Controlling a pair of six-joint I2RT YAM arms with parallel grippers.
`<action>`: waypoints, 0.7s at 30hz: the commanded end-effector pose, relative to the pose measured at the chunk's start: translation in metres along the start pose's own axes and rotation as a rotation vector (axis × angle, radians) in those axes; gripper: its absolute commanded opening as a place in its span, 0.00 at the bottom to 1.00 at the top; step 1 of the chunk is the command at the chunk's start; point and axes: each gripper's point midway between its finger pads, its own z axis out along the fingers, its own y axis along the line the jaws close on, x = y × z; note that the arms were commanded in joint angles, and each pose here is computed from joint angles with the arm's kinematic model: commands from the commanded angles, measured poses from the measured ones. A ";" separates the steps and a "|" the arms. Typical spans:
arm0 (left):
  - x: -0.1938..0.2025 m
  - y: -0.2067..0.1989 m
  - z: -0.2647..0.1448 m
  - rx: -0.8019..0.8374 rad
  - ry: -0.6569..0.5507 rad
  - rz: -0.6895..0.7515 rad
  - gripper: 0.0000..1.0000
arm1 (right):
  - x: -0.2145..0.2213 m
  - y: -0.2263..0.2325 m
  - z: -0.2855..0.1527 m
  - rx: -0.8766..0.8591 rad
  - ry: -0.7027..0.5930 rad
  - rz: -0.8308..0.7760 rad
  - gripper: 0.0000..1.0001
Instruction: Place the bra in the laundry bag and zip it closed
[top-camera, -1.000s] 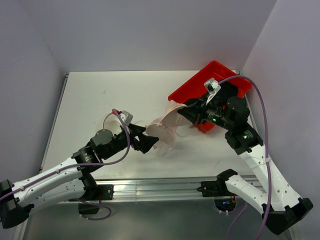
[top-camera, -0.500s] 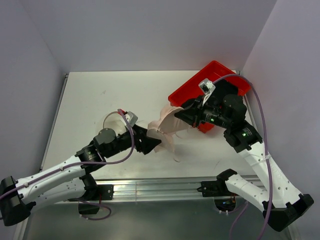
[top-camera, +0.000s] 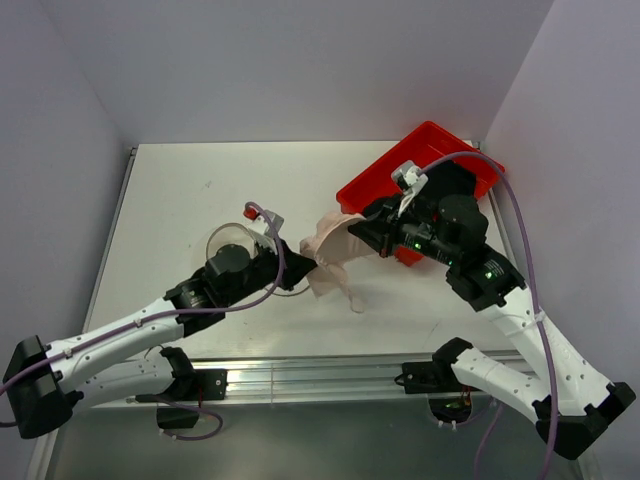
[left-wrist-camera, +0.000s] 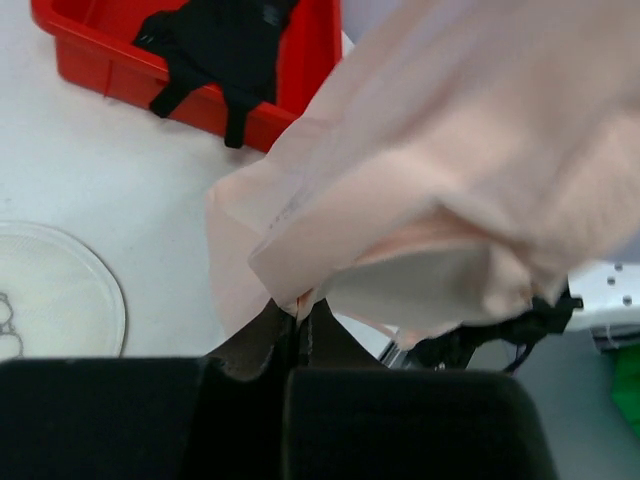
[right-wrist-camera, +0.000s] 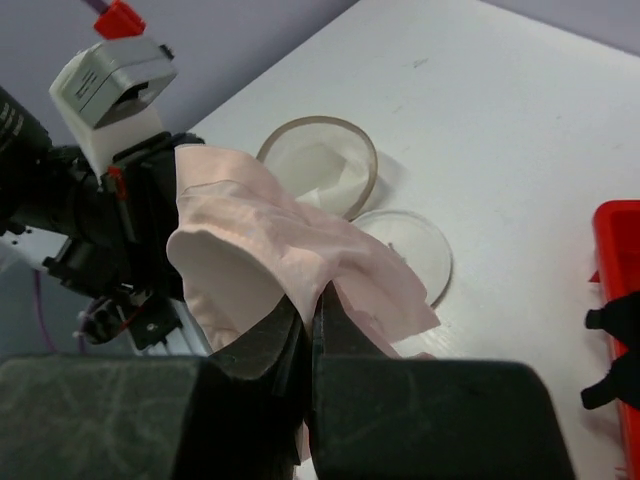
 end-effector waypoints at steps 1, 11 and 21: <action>-0.031 0.005 0.008 -0.077 -0.062 -0.083 0.00 | -0.035 0.003 -0.016 0.093 -0.127 -0.141 0.00; -0.046 0.038 0.029 -0.112 -0.035 -0.213 0.00 | -0.026 -0.004 -0.021 0.278 -0.186 -0.249 0.00; -0.049 0.033 0.031 -0.100 -0.029 -0.228 0.00 | -0.016 -0.004 -0.002 0.382 -0.152 -0.257 0.02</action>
